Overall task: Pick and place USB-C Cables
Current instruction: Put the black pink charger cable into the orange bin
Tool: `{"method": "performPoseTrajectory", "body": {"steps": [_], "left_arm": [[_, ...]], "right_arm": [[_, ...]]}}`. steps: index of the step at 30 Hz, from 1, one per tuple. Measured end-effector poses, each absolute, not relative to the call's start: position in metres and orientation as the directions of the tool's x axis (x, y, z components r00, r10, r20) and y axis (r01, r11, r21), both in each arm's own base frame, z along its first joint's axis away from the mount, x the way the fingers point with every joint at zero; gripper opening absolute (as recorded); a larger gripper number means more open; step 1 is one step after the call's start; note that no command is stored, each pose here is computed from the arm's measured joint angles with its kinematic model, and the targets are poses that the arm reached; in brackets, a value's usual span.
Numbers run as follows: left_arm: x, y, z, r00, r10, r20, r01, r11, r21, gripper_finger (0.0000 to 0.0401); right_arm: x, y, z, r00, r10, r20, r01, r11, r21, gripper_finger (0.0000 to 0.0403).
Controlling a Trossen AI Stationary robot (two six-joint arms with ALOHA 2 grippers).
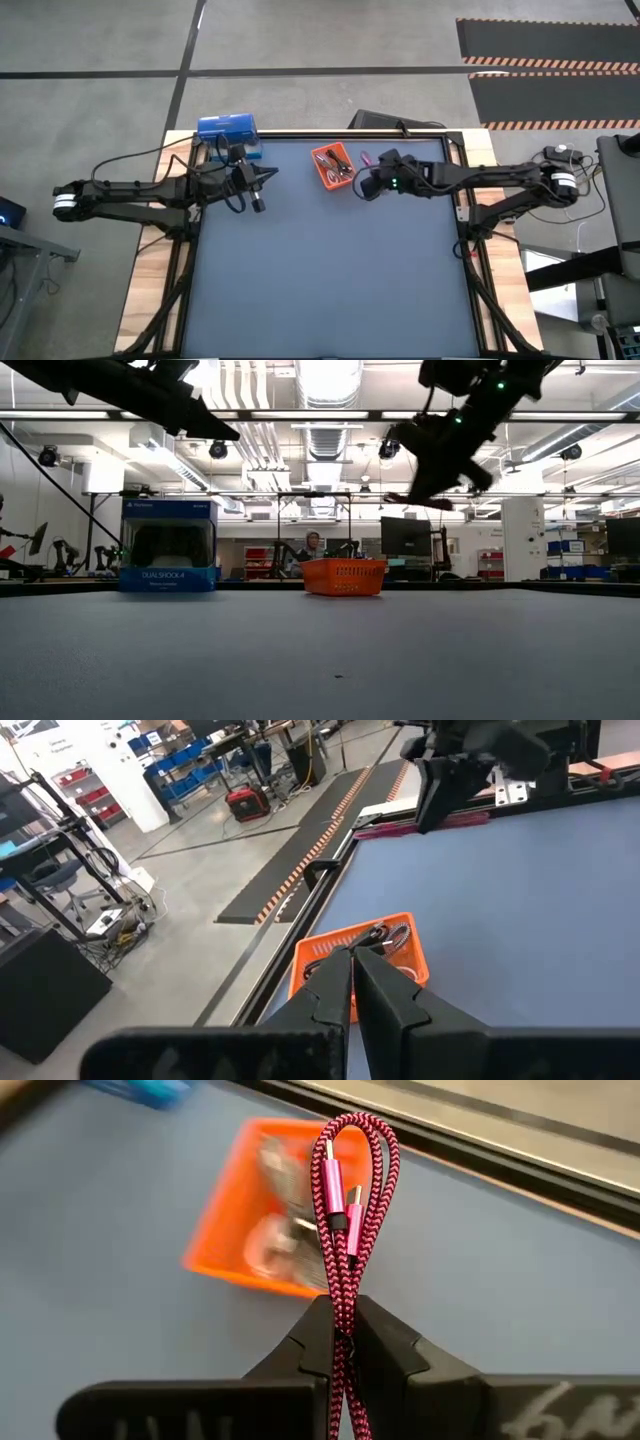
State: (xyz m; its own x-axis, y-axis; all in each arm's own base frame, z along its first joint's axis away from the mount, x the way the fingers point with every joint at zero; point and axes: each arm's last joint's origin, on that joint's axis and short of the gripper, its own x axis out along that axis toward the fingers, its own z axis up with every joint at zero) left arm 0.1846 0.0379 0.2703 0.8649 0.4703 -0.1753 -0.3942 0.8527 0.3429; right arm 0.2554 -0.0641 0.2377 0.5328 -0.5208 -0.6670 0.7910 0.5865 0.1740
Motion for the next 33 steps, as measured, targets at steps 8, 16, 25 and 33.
{"method": "performPoseTrajectory", "body": {"steps": [8, 16, 25, 33], "left_arm": [[0.185, 0.038, 0.27, 0.865, 0.47, -0.174, -0.394, 0.852, 0.343, 0.0002], [0.185, 0.038, 0.271, 0.866, 0.471, -0.167, -0.397, 0.852, 0.341, 0.0002], [0.185, 0.038, 0.273, 0.87, 0.471, -0.147, -0.404, 0.851, 0.336, 0.0002], [0.185, 0.038, 0.273, 0.87, 0.471, -0.146, -0.403, 0.85, 0.339, 0.0002]], "right_arm": [[0.273, -0.076, 0.248, 0.737, -0.396, -0.548, 0.637, 0.678, 0.366, 0.0018], [0.276, -0.088, 0.249, 0.753, -0.414, -0.512, 0.641, 0.637, 0.428, 0.0018], [0.3, -0.103, 0.237, 0.778, -0.379, -0.502, 0.611, 0.642, 0.463, 0.0018], [0.343, -0.123, 0.235, 0.751, -0.38, -0.54, 0.64, 0.62, 0.454, 0.0018]]}}
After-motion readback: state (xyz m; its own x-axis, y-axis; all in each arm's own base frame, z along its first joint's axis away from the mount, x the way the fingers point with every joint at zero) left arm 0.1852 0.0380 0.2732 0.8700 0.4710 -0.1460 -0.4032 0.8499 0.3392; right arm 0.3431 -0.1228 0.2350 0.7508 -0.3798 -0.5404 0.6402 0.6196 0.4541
